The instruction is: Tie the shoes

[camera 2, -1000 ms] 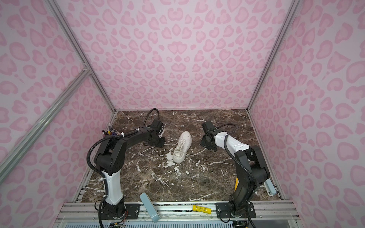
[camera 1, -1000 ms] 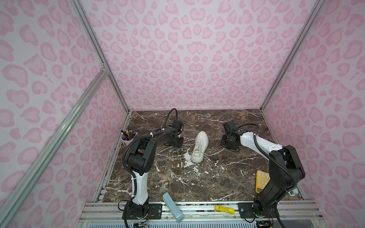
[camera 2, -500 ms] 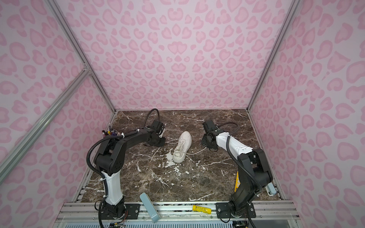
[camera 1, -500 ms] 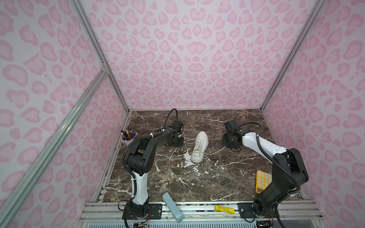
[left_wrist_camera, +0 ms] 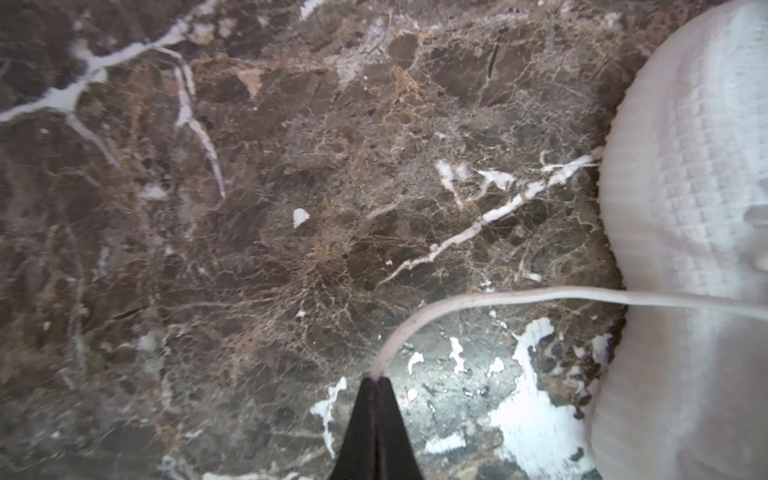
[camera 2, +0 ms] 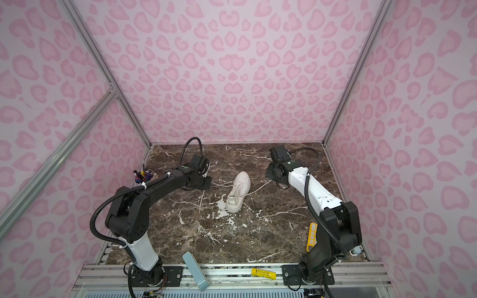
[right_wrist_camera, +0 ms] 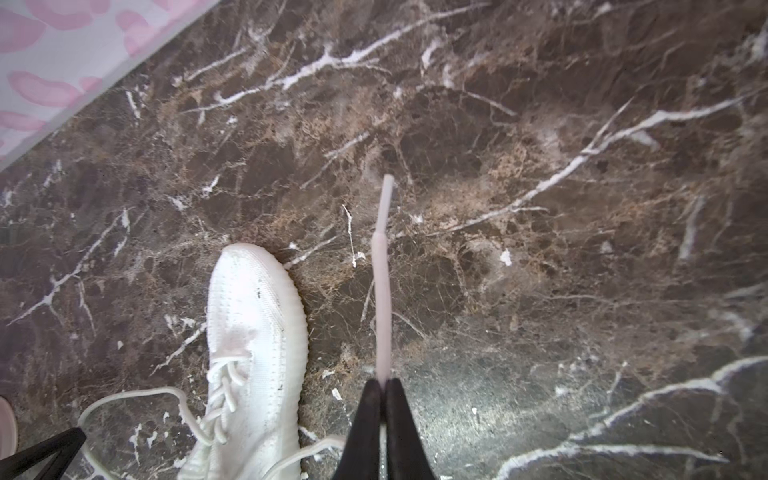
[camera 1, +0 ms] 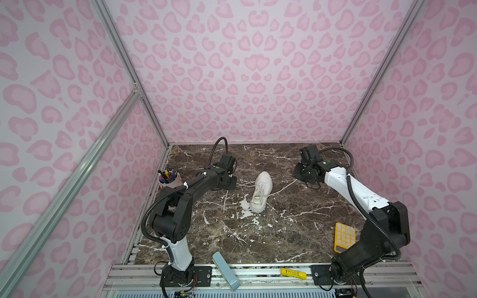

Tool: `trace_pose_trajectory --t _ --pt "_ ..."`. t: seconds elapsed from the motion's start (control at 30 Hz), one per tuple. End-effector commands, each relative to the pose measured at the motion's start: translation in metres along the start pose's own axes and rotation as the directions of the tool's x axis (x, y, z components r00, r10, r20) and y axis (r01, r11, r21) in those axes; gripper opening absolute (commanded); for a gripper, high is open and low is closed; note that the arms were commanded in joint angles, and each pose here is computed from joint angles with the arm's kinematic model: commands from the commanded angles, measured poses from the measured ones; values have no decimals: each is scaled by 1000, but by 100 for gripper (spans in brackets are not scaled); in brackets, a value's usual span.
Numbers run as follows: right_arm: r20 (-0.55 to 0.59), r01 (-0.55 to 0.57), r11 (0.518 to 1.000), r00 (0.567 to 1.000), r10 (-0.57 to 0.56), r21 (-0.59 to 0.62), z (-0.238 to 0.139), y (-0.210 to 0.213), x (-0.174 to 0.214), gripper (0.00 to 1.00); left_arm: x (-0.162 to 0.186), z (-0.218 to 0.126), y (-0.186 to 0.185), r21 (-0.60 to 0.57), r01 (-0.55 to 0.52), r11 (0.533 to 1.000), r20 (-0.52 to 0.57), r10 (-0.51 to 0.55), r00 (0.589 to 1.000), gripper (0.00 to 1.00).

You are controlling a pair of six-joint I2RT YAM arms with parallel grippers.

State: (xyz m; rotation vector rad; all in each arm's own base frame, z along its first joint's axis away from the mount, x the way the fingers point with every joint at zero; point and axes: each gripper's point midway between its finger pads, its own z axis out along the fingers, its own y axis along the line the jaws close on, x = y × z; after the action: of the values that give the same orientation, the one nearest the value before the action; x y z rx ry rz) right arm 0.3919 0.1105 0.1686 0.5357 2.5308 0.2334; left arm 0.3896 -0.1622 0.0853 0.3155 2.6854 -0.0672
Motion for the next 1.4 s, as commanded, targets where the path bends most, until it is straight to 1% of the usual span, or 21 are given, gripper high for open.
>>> trace_pose_trajectory --t 0.0,0.13,0.23,0.33,0.43,0.53,0.63,0.67,0.73,0.83,0.87,0.93,1.0,1.13,1.23,1.37 --pt "50 45 998 998 -47 34 -16 -3 -16 7 -4 -19 20 -89 17 996 23 -15 1000 3" --pt "109 58 996 992 -65 60 -35 -2 -37 7 -14 -43 41 -122 57 991 51 -51 997 3" --pt "133 41 996 990 -52 83 -42 -11 -45 7 -28 -61 57 -136 83 987 81 -73 994 3" --pt "164 19 997 986 -32 79 -50 -16 -53 7 -37 -75 68 -140 103 985 108 -88 990 3" --pt "194 9 998 981 -22 67 -55 -16 -58 7 -43 -88 69 -127 111 986 135 -94 986 3" --pt "205 7 999 979 -18 53 -58 -14 -61 7 -42 -92 63 -88 116 989 141 -103 985 3" --pt "208 8 997 978 -24 76 -57 -18 -64 7 -37 -99 67 -102 133 986 151 -116 982 3" --pt "234 1 998 972 -15 63 -66 -15 -74 7 -36 -103 68 -108 136 985 165 -117 979 3" --pt "238 -7 999 971 -5 50 -66 -15 -78 7 -35 -113 70 -111 144 983 197 -120 973 3" --pt "234 5 999 972 -14 40 -65 -11 -82 7 -32 -122 66 -91 134 987 215 -112 970 2" --pt "232 9 1000 973 -15 26 -65 -7 -83 7 -31 -123 63 -92 121 988 221 -98 970 2" --pt "209 29 999 978 -21 -37 -59 8 -80 7 -20 -115 54 -87 92 992 202 -73 977 2" --pt "168 55 994 985 -38 -96 -51 27 -71 7 -14 -109 48 -64 93 994 191 -80 978 2" --pt "143 145 983 981 -128 -117 -40 60 -58 7 -12 -105 47 -56 101 993 184 -89 979 2" --pt "122 201 960 976 -180 -196 -30 97 -51 7 -18 -108 45 -48 88 995 194 -77 978 2" --pt "93 284 922 959 -269 -264 -14 150 -43 8 -22 -107 44 -47 74 996 190 -64 980 2"
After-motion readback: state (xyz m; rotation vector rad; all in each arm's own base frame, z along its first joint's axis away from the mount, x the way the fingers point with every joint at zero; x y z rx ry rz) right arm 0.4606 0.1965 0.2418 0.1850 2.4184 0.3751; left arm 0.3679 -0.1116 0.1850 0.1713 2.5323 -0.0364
